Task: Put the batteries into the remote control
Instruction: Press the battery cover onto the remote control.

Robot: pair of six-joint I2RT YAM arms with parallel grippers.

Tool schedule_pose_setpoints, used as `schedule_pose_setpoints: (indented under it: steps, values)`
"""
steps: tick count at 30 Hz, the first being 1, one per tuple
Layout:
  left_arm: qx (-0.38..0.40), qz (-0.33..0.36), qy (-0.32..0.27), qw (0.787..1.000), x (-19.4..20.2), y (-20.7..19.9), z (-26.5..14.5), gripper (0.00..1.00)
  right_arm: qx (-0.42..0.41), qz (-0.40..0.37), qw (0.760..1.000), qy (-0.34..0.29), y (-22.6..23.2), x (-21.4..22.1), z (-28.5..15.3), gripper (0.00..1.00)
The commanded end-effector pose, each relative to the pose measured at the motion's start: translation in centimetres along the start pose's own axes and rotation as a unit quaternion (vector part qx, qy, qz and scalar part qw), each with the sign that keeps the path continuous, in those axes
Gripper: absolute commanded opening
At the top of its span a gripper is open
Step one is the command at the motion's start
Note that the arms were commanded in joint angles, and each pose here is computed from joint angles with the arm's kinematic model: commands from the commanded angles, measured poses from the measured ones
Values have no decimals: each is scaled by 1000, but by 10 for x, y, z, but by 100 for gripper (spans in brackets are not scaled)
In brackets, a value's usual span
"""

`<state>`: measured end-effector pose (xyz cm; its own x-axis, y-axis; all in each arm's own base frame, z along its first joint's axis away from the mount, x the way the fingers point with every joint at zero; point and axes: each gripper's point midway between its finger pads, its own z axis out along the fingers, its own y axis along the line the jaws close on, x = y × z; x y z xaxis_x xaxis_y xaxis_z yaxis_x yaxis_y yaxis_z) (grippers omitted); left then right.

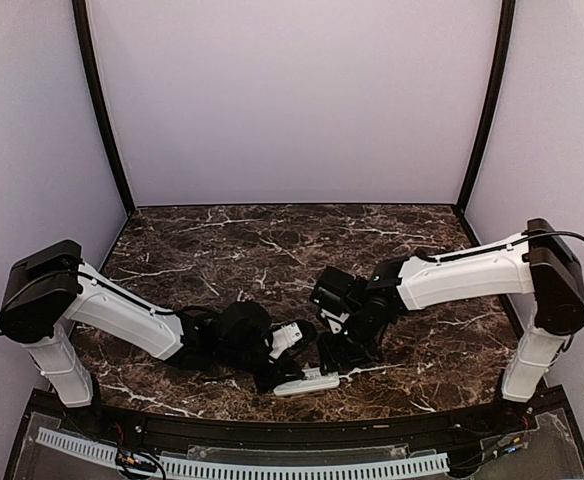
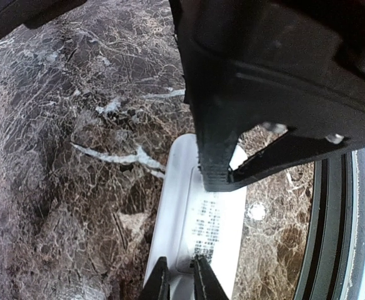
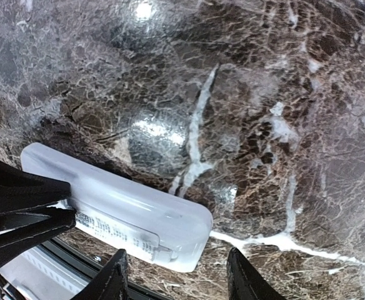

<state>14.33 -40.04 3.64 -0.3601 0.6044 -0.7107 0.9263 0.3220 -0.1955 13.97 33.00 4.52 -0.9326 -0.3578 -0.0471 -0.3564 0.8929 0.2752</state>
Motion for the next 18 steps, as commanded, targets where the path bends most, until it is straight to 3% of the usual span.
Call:
schedule_pose_setpoints:
  steps: [1,18]
  values:
    - [-5,-9,95,995,57,1,-1,13,-15,-5,1000,3,4,-2,2,48]
    - [-5,-9,95,995,57,1,-1,13,-13,-1,1000,17,-6,2,21,28]
